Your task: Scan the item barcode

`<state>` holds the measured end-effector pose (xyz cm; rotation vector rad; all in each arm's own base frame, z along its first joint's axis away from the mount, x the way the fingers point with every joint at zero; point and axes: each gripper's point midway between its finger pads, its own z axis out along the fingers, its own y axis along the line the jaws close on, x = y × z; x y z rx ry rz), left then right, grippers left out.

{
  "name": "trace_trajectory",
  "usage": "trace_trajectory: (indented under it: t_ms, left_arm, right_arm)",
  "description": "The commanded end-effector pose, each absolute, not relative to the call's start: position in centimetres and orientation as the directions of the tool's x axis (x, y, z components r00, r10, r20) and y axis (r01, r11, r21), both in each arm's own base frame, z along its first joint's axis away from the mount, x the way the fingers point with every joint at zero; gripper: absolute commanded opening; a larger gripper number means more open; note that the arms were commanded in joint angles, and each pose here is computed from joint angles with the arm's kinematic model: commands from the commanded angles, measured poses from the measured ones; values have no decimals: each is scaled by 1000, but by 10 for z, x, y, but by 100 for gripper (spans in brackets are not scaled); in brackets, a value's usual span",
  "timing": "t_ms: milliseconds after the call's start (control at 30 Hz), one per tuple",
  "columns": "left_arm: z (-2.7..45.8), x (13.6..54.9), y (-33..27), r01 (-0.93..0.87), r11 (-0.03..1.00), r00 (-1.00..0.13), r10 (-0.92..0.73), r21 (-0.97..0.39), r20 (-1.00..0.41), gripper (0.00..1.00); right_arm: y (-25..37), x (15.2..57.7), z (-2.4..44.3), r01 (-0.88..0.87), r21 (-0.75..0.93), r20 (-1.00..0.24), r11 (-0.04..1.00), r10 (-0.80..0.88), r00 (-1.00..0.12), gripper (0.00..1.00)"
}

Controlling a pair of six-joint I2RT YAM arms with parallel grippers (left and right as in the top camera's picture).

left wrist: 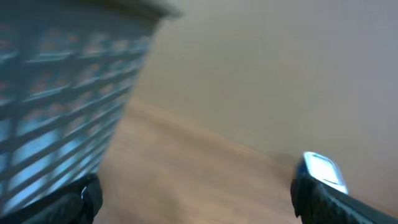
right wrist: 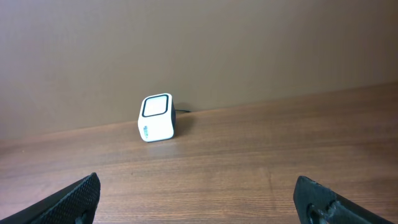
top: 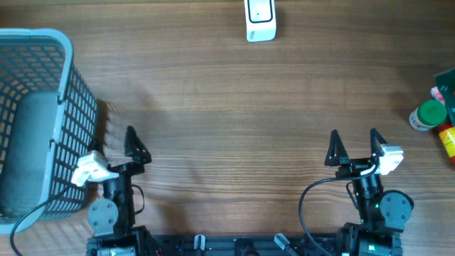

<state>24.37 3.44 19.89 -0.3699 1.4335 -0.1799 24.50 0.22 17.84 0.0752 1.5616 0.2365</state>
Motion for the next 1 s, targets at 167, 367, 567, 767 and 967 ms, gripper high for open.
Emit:
trace_trajectory:
  t_ms: [167, 367, 567, 767, 967]
  left_arm:
    - [164, 245, -23, 131, 972, -70, -185, -193, -980, 100]
    - [159, 245, -18, 96, 976, -86, -189, -197, -978, 100]
    - [158, 246, -13, 65, 979, -84, -188, -194, -979, 100]
    - [159, 246, -13, 64, 980, -81, -182, -188, -980, 100]
    - [157, 246, -9, 42, 981, -81, -183, -187, -980, 100]
  right_arm:
    - [1, 245, 181, -95, 202, -979, 975, 203, 5, 100]
    - [1, 245, 181, -95, 202, -979, 975, 203, 4, 100]
    - [1, 245, 181, -95, 202, -979, 975, 203, 4, 100]
    - [1, 245, 181, -95, 201, -979, 975, 203, 4, 100]
    - [1, 245, 181, -95, 202, -979, 975, 203, 4, 100]
